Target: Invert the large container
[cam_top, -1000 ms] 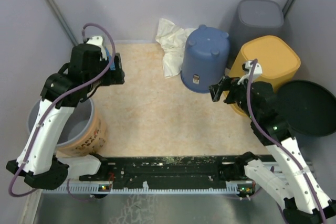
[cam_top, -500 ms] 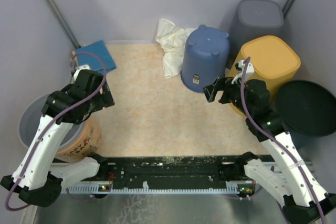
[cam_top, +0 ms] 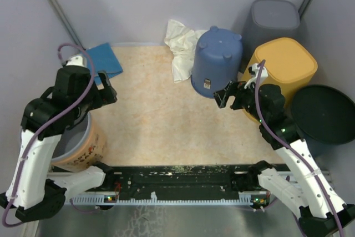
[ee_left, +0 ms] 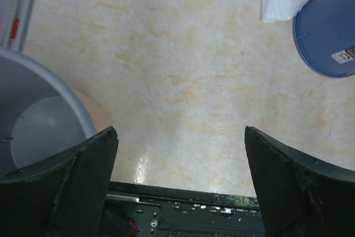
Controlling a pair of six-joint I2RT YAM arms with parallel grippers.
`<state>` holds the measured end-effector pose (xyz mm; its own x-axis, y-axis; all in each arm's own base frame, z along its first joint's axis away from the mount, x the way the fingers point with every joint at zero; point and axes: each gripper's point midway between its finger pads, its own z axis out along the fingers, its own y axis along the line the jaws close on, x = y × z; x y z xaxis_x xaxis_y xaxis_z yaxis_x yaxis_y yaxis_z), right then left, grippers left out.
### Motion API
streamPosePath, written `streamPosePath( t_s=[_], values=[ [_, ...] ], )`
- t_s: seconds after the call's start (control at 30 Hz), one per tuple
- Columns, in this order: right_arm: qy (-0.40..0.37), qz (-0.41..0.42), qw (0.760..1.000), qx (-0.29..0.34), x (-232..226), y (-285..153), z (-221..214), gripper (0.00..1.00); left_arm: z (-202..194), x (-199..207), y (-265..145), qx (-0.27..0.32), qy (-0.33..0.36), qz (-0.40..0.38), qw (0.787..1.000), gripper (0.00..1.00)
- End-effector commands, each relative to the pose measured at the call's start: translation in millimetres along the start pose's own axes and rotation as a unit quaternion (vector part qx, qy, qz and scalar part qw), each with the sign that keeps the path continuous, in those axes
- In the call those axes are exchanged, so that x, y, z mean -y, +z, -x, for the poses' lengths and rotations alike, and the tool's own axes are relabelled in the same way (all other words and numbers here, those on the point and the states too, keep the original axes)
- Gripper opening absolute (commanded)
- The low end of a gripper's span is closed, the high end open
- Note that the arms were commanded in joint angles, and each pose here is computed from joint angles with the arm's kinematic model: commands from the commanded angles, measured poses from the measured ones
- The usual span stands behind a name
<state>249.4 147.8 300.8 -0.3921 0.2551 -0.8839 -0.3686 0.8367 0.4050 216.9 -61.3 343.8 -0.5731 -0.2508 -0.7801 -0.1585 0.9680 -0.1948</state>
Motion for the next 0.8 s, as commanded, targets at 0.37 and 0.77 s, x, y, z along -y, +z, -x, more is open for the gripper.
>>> streamPosePath(
  t_s=[0.37, 0.77],
  values=[
    [0.000, 0.035, 0.999, 0.021, -14, 3, 11, 0.92, -70, -90, 23, -0.061, -0.001, 0.197, 0.979, 0.99],
    [0.007, 0.049, 0.999, 0.009, -18, 13, 7, 0.91, -45, -61, 30, -0.039, 0.030, 0.119, 0.992, 0.13]
  ],
)
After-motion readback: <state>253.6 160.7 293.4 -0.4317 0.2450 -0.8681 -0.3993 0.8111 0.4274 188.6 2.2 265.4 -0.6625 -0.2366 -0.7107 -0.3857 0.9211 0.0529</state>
